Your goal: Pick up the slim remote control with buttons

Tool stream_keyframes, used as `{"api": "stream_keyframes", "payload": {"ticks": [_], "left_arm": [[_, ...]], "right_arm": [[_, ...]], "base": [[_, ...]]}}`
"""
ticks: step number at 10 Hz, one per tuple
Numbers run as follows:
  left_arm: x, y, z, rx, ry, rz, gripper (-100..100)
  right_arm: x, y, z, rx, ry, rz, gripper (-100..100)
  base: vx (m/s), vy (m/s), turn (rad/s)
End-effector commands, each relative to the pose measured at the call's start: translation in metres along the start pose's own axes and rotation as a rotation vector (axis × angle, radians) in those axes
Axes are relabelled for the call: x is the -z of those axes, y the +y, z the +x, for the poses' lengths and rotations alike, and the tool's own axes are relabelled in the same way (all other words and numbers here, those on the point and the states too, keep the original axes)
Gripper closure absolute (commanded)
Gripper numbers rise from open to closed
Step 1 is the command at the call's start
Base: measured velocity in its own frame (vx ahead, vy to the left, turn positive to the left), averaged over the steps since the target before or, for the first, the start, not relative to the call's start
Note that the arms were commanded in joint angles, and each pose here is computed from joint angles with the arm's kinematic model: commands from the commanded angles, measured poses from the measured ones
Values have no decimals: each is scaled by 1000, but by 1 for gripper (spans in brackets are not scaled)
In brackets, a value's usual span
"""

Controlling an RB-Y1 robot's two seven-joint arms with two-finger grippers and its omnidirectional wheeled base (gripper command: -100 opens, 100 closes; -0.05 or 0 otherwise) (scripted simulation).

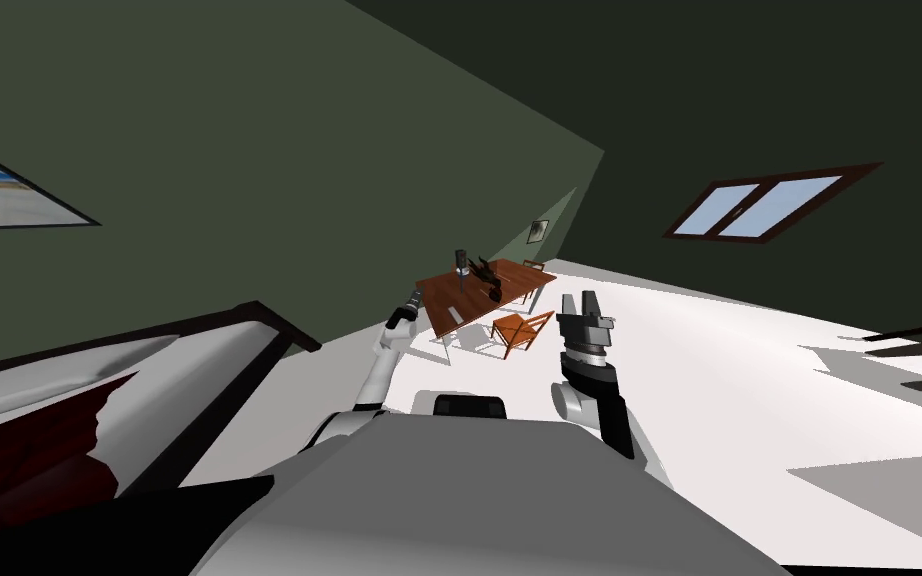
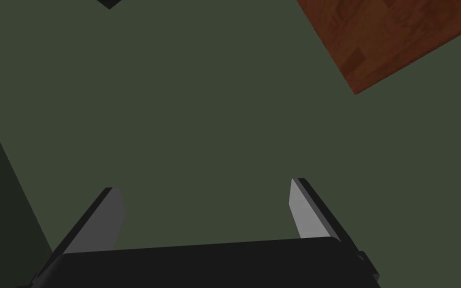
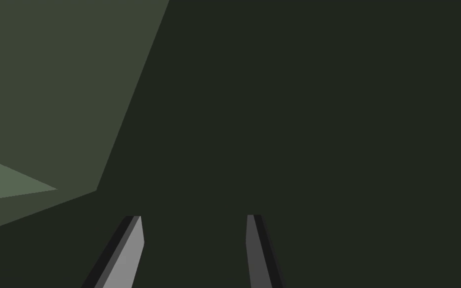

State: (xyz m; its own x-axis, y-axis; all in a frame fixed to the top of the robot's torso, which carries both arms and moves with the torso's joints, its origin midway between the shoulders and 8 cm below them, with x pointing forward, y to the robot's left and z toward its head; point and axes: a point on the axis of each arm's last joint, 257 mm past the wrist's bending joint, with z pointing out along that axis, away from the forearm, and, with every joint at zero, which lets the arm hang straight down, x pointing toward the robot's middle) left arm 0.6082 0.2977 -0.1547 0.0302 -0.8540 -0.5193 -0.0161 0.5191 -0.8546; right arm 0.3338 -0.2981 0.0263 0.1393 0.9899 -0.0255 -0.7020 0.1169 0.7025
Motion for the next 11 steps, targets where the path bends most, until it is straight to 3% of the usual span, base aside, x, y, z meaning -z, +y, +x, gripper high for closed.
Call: {"api": "stream_keyframes", "payload": {"ticks": [1,5,6,9,11], "left_arm": [[-9,15,2,-30,28,-53,-100],[-12,59,20,-52,107,-187,-100],[-12,60,21,-52,109,-190,-100],[-16,95,26,-100,174,-302,-100],[-11,112,35,-97,206,-349,-100]], "right_arm": [[0,0,0,0,0,0,0],[0,0,0,0,0,0,0],[0,0,0,0,0,0,0],[0,0,0,0,0,0,0],[0,0,0,0,0,0,0]], "base": [[39,-39,-98],[36,-33,-56],[26,-12,7],[51,-38,-106],[46,-23,-22]]}}
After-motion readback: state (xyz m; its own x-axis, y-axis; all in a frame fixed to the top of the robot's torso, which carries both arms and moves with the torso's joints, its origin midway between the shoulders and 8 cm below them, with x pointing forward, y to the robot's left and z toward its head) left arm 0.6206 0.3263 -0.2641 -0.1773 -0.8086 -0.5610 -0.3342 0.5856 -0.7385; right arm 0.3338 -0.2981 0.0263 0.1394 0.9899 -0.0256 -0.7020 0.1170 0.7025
